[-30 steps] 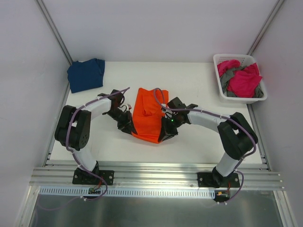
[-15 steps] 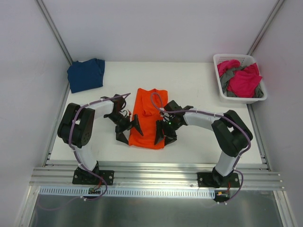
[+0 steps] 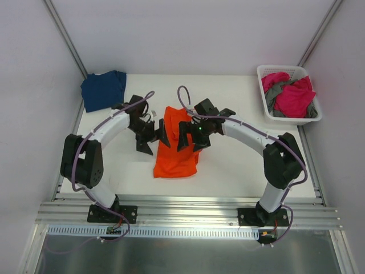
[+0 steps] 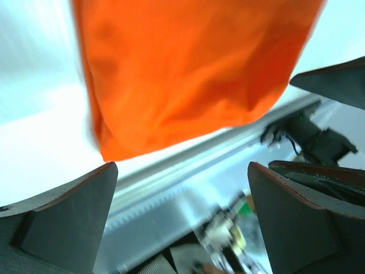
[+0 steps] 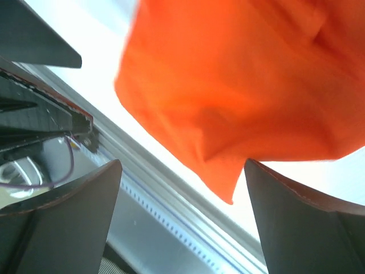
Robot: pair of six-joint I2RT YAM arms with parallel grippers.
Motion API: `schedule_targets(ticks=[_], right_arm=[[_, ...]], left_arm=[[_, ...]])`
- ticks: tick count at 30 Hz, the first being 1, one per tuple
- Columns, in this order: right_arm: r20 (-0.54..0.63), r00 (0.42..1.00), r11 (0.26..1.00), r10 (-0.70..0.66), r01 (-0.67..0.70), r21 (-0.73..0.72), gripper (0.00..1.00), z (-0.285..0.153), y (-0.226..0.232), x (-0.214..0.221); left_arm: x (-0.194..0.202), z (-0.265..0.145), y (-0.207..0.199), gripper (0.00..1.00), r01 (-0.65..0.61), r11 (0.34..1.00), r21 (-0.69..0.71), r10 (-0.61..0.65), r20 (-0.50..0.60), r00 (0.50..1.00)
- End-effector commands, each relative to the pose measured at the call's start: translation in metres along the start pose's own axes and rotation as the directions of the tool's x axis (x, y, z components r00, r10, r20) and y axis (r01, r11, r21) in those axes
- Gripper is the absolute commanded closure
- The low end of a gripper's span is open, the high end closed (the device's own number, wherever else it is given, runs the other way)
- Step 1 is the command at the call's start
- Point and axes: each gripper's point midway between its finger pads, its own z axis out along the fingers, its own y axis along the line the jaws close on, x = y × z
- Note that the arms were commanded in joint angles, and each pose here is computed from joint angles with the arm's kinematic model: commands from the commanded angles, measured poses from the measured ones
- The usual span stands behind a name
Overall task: Fold and stack the t-shirts
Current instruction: Fold the tshirt
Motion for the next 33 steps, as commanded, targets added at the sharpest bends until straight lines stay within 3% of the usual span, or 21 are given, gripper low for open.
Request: schedule_targets(ticks=[1,8,12,19,25,33], right_arm=[[0.093,0.993,0.997,-0.075,0.073,0.026,0.07,-0.022,0.003,-0.034],[0.168,0.983,0.996,-0.079,0.072,0.047,0.07,-0.026,-0.015,-0.067],[0.188,0.982,0.999,-0.023,0.018,0.027,0.11,-0.028,-0.032,-0.081],[0.261,0.965,0.998,0.032,-0.018,-0.055,0.13,-0.019,-0.040,-0.154],[0.287,0.954,0.991,0.086,-0.052,-0.124,0.12,0.009,-0.041,-0.203],[0.206,0.947,0.965,0.246,-0.218,-0.148,0.10,0.040,-0.073,-0.193]], left_arm=[[-0.037,-0.046,-0.003,0.01,-0.136,0.986,-0.098,0.154,0.209,0.966],[-0.091,-0.076,-0.002,0.01,-0.161,0.980,-0.117,0.191,0.322,0.927],[-0.107,-0.069,-0.008,0.01,-0.171,0.983,-0.074,0.185,0.322,0.928],[-0.123,-0.056,-0.020,0.01,-0.183,0.983,-0.008,0.177,0.292,0.940],[-0.103,-0.056,-0.053,0.01,-0.279,0.955,0.102,0.245,0.259,0.934],[-0.048,-0.031,-0.060,0.01,-0.298,0.937,0.183,0.279,0.122,0.952]])
